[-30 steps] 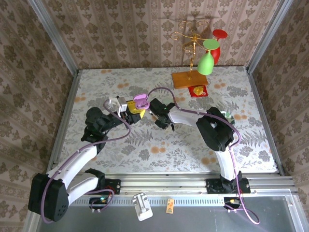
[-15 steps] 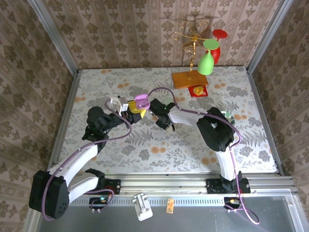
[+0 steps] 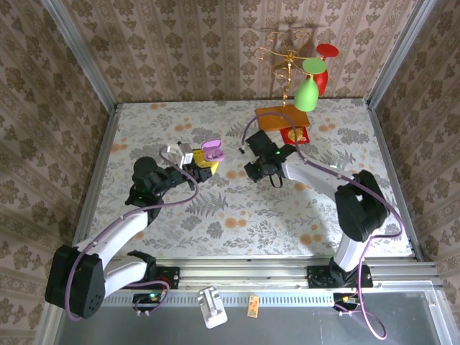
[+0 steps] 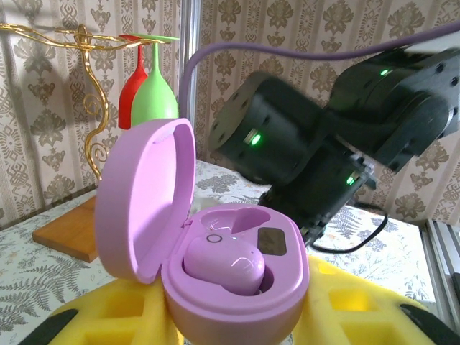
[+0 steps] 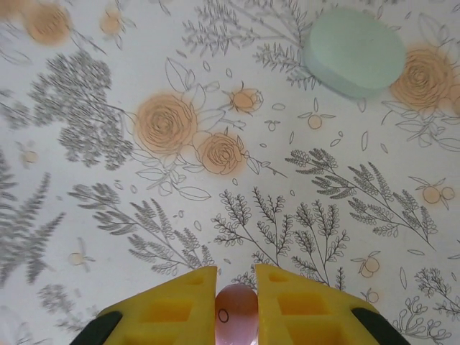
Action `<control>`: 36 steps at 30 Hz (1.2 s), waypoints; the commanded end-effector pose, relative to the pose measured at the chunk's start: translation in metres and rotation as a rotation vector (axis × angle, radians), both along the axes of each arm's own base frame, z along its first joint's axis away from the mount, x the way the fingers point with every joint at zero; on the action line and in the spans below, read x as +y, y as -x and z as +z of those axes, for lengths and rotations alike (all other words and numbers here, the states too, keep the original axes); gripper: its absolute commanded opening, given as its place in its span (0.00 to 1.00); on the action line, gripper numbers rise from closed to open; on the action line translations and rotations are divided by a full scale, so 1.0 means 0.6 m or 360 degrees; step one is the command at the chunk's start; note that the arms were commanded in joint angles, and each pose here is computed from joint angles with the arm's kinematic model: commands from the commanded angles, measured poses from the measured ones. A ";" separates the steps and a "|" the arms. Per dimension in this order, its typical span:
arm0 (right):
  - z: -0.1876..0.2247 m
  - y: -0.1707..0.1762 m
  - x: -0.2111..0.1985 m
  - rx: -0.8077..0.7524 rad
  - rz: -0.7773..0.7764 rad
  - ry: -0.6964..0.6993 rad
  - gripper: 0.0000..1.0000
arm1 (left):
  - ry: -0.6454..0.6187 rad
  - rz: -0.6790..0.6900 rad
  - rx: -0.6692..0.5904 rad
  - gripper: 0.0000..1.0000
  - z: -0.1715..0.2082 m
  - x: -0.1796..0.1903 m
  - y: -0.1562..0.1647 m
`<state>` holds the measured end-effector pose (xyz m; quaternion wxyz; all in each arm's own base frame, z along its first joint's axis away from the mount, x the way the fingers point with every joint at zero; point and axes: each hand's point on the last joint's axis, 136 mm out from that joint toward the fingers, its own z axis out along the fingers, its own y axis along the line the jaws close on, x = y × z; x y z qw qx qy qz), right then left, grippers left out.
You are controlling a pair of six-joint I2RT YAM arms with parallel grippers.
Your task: Insert the wireless bluetooth earbuds into the charging case
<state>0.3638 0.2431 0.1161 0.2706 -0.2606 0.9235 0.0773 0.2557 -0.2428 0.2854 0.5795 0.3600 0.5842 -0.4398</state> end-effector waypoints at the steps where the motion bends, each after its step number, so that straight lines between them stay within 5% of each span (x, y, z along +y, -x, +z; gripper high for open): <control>1: 0.070 0.017 0.028 -0.0052 0.0058 -0.0315 0.20 | 0.0035 -0.0007 -0.0066 0.21 0.016 0.003 0.000; 17: 0.325 0.093 0.079 -0.0291 0.0425 -0.1058 0.21 | -0.0006 -0.0019 -0.0003 0.21 -0.019 -0.005 -0.013; 36: 0.386 0.101 0.155 -0.0342 0.0664 -0.1222 0.21 | -0.0015 -0.0174 -0.0023 0.22 -0.021 -0.024 0.011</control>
